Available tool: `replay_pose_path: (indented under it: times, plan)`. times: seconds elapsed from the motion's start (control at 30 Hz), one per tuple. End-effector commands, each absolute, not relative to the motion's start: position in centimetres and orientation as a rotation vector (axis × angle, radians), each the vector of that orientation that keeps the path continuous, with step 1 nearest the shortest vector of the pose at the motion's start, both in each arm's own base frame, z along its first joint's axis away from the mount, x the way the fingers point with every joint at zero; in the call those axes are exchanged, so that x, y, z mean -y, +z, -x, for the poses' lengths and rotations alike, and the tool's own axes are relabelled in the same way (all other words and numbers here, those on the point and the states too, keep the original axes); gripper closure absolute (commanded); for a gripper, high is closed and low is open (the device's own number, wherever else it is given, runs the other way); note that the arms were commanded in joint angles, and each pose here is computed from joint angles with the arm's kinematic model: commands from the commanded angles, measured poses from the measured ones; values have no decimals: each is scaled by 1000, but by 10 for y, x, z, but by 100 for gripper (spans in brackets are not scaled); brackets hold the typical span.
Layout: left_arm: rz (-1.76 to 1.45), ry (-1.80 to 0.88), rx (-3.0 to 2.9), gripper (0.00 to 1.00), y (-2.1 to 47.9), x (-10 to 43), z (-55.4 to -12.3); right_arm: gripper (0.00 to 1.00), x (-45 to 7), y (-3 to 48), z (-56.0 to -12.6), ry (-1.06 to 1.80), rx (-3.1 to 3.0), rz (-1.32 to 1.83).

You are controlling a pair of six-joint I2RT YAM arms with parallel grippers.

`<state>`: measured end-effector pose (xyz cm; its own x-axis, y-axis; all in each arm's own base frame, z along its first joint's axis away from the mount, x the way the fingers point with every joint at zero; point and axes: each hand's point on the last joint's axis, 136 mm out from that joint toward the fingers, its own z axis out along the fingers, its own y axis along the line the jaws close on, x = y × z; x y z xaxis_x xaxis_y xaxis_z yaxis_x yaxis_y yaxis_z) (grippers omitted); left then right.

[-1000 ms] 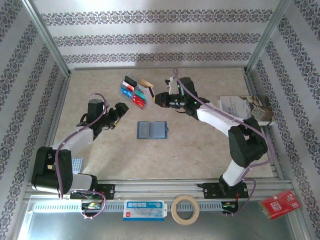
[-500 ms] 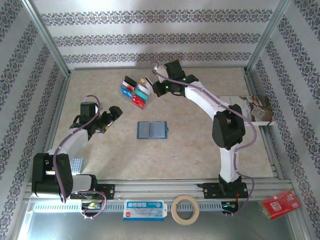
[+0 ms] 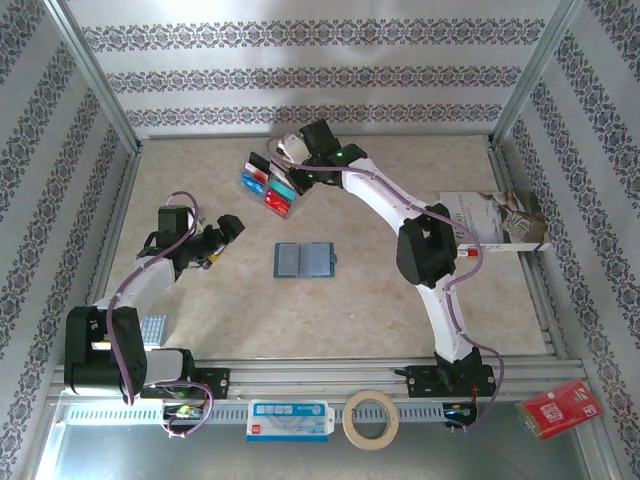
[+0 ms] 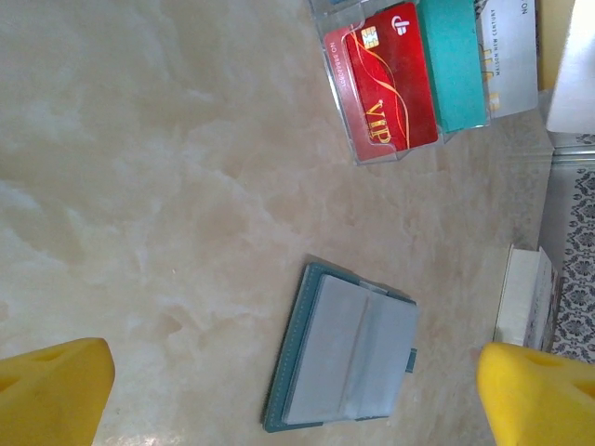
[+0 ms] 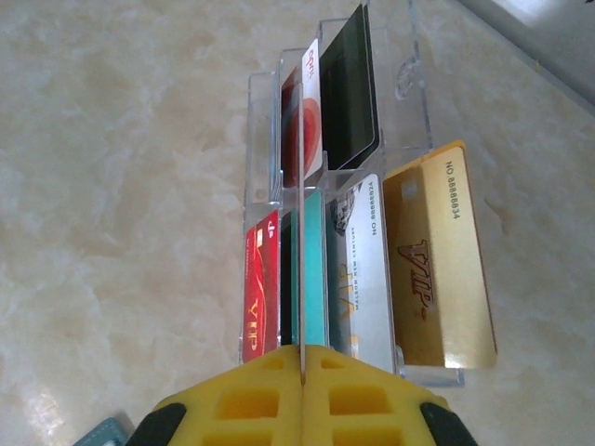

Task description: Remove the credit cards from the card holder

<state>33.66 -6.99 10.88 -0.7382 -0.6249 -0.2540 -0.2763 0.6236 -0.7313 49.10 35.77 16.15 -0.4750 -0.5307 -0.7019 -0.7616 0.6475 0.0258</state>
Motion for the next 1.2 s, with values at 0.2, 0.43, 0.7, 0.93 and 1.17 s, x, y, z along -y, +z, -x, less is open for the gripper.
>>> replay_pose_path:
  times: [0.2,0.43,0.7,0.93,1.17]
  plan:
    - [699,-956,-2382,0,106,70,-326,100,-352,145,-516,274,-2177,1043]
    - [704,-949,-2392,0,103,69,-324,100,-352,134,-520,247,-2192,1071]
    - [709,-957,-2393,0,102,70,-326,94,-348,129,-518,233,-2210,1082]
    - [708,-958,-2392,0,102,70,-326,78,-342,138,-523,206,-2216,1028]
    - [700,-964,-2390,0,108,71,-326,72,-341,179,-514,307,-2215,913]
